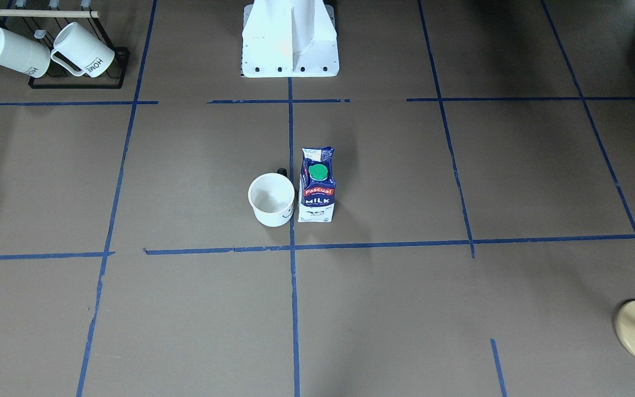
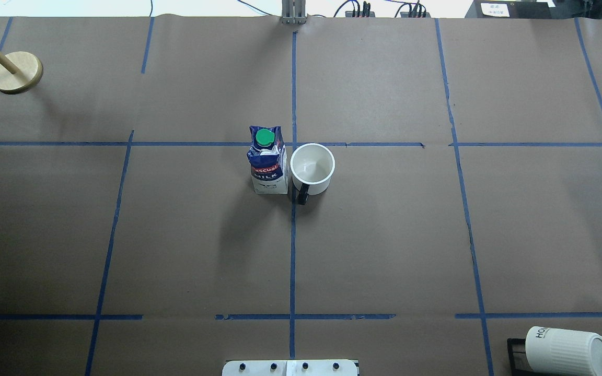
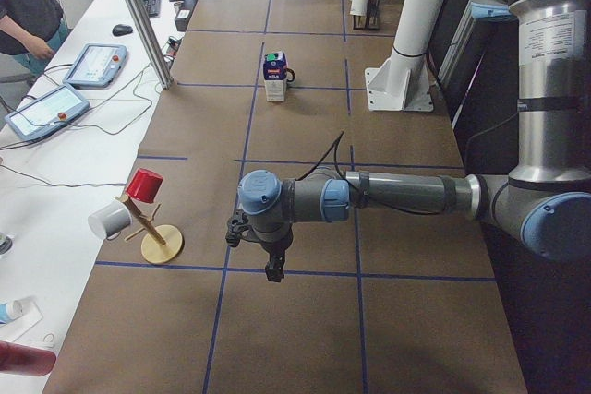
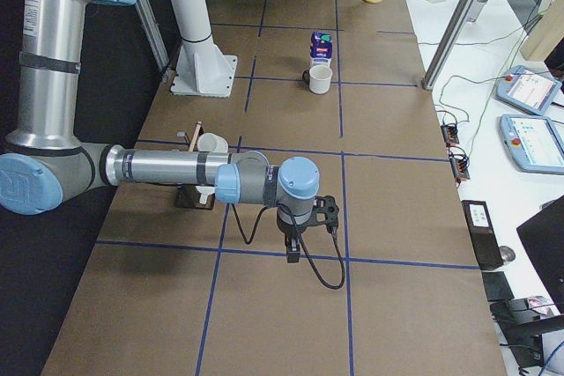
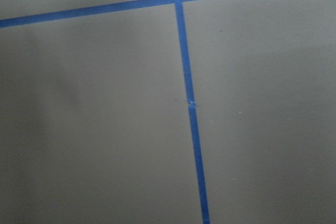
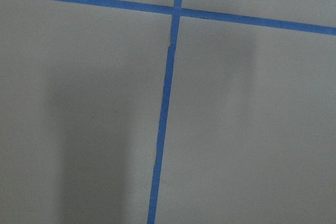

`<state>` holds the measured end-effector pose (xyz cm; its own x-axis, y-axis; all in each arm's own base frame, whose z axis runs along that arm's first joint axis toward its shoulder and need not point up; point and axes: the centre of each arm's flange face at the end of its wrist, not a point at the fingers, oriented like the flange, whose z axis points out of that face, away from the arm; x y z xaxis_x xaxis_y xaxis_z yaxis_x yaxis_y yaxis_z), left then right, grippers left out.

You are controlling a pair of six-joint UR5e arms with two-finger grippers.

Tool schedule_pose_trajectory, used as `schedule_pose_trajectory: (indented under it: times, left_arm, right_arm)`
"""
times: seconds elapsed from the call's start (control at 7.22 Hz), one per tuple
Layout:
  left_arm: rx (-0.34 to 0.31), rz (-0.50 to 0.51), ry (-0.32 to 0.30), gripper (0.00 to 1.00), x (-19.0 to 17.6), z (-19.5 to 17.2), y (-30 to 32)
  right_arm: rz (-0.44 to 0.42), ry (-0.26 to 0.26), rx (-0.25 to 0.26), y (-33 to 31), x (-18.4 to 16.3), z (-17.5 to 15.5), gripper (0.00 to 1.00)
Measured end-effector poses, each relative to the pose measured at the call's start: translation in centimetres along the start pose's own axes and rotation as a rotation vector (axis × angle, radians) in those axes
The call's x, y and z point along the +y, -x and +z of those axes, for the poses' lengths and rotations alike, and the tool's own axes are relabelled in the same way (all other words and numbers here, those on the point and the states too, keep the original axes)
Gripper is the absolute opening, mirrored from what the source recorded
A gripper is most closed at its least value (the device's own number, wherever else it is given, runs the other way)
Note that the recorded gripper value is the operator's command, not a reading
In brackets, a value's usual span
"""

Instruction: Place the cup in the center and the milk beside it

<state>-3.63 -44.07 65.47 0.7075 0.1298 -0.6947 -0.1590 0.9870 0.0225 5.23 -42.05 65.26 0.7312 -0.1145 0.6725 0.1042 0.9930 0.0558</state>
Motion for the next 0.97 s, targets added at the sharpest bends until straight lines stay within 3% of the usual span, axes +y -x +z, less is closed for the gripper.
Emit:
schedule_pose_trajectory:
  times: [0.97]
  left_arm:
    - [-0.003,0.000,-0.001,1.00,0.00,-0.09,-0.08]
  right_arm:
    - [0.000,-0.003,-0.028,0.20,0.09,0.09,1.00]
